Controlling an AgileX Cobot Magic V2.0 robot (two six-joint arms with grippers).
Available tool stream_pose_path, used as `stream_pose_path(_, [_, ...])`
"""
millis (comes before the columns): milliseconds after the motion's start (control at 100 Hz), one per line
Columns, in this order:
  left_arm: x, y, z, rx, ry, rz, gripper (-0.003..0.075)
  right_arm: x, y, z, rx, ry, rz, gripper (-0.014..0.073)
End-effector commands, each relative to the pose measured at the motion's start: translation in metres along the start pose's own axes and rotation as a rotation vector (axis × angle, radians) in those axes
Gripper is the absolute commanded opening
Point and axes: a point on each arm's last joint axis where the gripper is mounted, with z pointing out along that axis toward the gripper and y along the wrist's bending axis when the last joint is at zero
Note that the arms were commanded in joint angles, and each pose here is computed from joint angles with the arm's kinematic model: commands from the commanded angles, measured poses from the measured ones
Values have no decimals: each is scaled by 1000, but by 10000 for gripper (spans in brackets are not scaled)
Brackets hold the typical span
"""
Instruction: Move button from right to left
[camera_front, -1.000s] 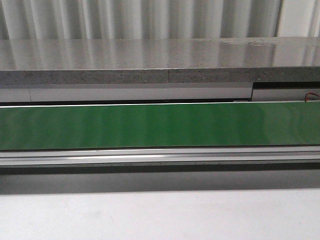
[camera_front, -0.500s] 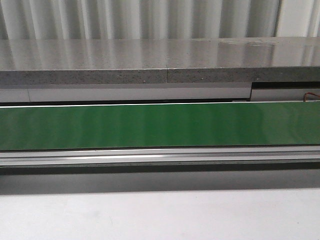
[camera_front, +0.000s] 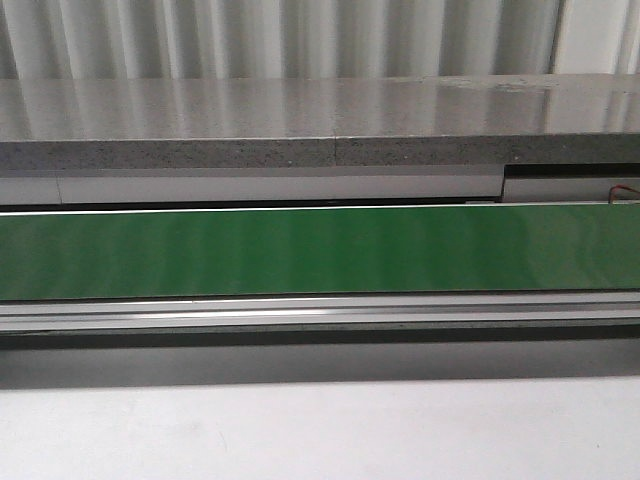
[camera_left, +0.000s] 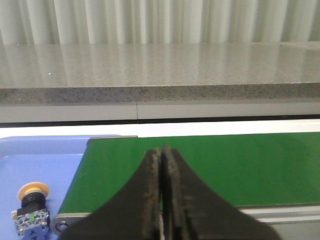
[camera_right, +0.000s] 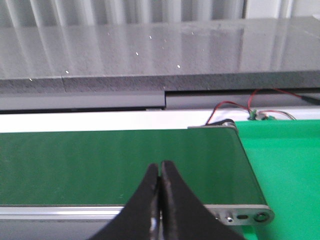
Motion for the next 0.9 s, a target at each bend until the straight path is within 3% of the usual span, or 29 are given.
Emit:
stream_pose_path(0, [-1,-1,-2,19,-96,-5,-20,-11,2,-3,-22,-144,0,-67])
stream_pose_path(260, [-1,-1,-2,19,-96,-5,-20,11,0,-6,-35,-228,3,-67])
stream_pose_path(890, [-1,-1,-2,19,-96,-5,-20,12,0,-8,-33,-225,6,-67])
